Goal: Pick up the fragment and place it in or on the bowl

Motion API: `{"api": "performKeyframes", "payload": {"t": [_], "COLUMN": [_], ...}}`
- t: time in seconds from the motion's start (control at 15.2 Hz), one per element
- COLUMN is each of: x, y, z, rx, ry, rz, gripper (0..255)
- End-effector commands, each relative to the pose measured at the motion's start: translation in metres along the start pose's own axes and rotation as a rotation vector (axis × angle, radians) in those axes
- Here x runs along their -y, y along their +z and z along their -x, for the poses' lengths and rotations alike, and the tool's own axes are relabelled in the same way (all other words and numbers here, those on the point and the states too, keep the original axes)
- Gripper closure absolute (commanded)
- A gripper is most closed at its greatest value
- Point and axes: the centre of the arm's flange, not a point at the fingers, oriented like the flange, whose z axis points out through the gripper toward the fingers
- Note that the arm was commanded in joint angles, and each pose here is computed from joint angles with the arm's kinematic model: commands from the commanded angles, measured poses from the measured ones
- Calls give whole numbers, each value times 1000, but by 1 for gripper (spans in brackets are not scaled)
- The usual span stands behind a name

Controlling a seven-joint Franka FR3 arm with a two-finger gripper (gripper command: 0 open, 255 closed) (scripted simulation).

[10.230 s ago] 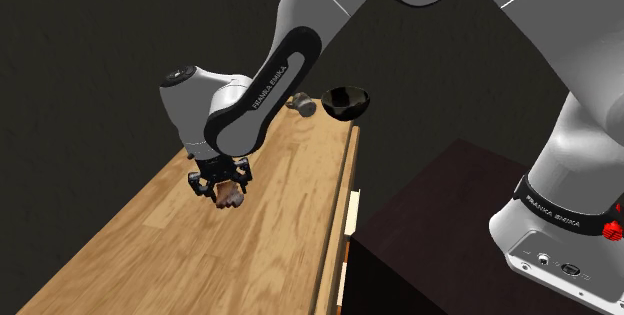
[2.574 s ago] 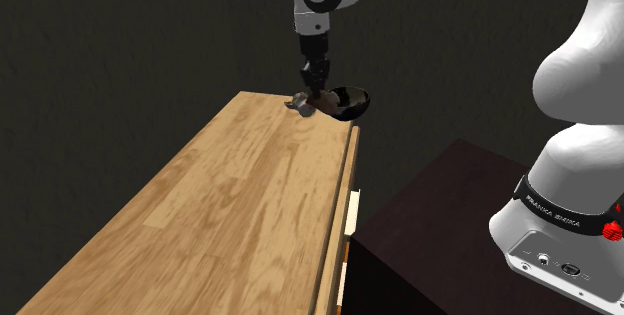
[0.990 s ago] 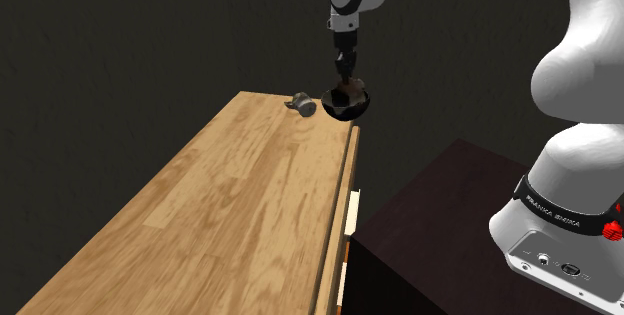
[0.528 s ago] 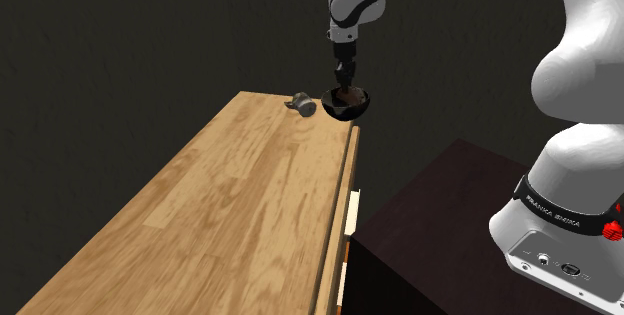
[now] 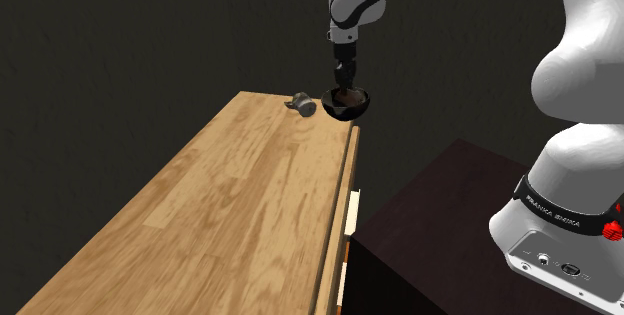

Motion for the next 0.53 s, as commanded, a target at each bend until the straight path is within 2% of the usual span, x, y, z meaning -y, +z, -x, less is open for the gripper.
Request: {"api": "performKeyframes", "payload": {"t": [0.0, 0.26, 0.46], "x": [0, 0, 0], "y": [0, 0, -40], "z": [0, 0, 0], "rx": [0, 0, 0], "ry": [0, 0, 0], "rz": [0, 0, 0], "gripper": [0, 0, 0]}}
